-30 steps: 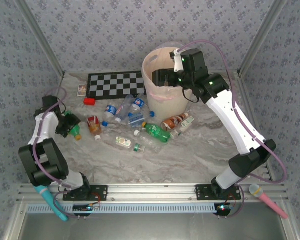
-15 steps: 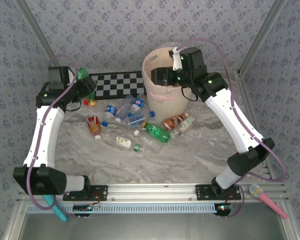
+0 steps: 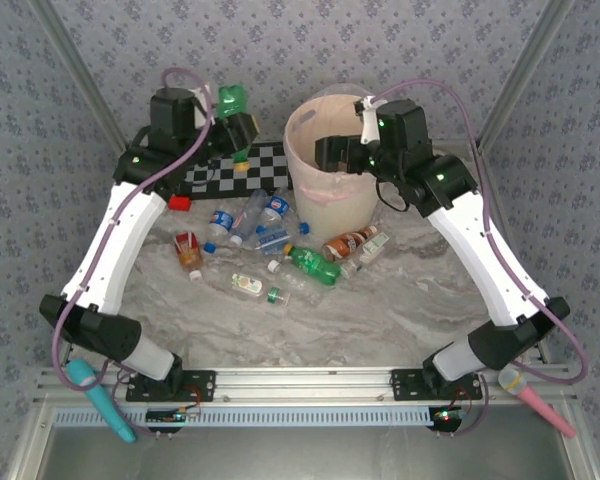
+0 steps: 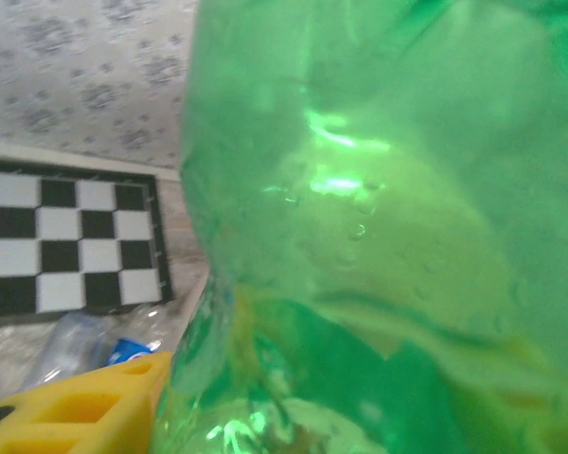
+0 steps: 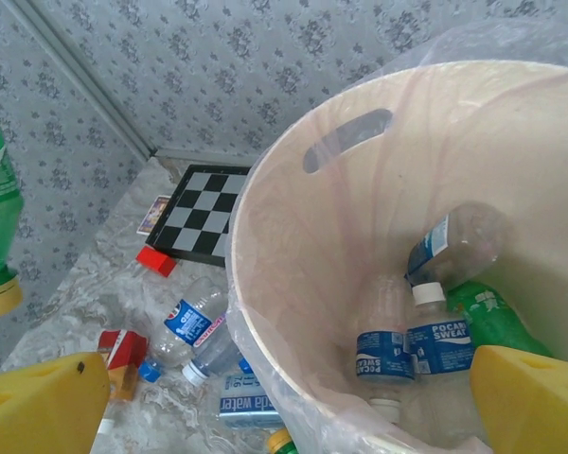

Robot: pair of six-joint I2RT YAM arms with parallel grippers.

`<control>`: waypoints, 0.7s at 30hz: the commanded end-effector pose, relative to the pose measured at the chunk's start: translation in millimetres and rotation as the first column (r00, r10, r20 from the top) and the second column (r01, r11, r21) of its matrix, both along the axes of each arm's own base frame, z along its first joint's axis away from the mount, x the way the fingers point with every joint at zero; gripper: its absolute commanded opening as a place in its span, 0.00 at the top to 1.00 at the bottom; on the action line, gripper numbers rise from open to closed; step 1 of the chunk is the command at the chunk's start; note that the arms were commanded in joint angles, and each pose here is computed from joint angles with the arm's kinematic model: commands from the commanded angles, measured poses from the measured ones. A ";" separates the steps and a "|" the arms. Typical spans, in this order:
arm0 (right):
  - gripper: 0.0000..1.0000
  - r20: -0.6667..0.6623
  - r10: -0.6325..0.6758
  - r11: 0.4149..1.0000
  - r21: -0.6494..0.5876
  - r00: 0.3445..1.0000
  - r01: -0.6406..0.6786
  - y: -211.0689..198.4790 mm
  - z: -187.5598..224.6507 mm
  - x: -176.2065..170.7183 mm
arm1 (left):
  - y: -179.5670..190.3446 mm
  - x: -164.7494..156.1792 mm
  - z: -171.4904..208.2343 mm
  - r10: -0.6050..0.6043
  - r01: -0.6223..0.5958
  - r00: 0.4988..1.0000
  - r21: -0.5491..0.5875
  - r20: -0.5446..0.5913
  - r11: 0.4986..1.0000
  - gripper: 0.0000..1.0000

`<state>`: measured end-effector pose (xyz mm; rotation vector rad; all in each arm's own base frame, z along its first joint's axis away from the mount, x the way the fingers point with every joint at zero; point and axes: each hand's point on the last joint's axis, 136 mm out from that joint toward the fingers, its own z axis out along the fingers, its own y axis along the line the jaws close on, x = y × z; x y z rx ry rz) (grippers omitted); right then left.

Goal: Put the plastic bottles in the bin

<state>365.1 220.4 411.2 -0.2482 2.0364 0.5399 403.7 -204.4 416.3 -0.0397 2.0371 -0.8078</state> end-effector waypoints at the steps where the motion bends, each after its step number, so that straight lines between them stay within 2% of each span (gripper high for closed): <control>1: 0.00 0.020 -0.048 0.999 0.000 0.999 0.048 -13.8 8.0 -7.5 | -28.3 3.8 44.6 -0.070 0.073 0.983 -0.009 0.173 0.997 0.53; 13: 0.00 0.060 -0.143 0.990 -0.012 0.988 0.144 -47.8 17.1 -21.5 | -95.5 30.2 78.6 -0.178 0.175 0.921 0.040 0.345 0.984 0.53; 21: 0.00 0.100 -0.196 0.981 0.009 0.976 0.196 -69.1 24.5 -31.9 | -148.9 49.1 67.5 -0.284 0.194 0.861 0.245 0.422 0.950 0.53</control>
